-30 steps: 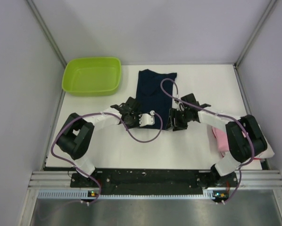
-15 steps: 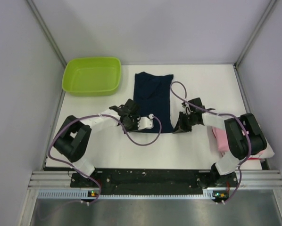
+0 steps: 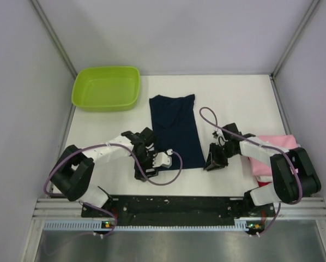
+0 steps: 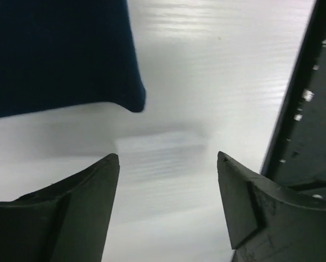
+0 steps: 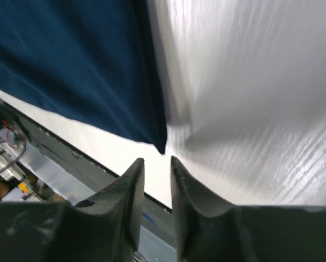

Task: Fold and stack the t-shirts
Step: Fold the folded rectangular tshirt in 1/3 of the way

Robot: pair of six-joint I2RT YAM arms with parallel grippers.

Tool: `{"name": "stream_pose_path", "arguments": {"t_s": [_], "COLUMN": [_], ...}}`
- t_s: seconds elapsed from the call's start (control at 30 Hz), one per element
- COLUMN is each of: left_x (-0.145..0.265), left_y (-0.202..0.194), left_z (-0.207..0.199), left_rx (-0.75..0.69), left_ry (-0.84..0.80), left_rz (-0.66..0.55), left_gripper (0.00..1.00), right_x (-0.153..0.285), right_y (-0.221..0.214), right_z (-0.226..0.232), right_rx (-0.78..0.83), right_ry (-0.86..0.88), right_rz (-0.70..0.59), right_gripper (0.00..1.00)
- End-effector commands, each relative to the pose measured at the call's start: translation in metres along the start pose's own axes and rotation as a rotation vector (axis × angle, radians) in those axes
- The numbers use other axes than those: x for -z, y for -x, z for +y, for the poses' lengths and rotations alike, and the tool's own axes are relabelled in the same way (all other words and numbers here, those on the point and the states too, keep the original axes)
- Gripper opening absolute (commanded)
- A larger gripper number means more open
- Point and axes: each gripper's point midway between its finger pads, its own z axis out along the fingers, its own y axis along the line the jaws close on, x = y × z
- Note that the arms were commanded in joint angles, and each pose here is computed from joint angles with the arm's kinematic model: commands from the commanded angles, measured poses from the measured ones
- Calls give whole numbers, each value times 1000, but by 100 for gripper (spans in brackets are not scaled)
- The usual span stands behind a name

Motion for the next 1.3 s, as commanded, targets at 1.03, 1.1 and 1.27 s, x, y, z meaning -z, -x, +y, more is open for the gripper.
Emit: {"name": "stream_pose_path", "arguments": {"t_s": [1.03,1.1,1.27], "left_x": [50,52,73], "left_y": [57,59,77], "left_z": [166,166,174], "left_rx": [329,333,341], "left_ry": [187,181,204], "left_rz": [-259,-263,-314], "left_gripper": [16,0,0], "right_x": [-34,-32,-17], "right_y": [229,229,231], "right_z": [56,55,59], "right_rx": [442,444,454], "right_ry": [51,47,47], "right_rz": [-230,-233,-268], "right_gripper": [17,3,0]}}
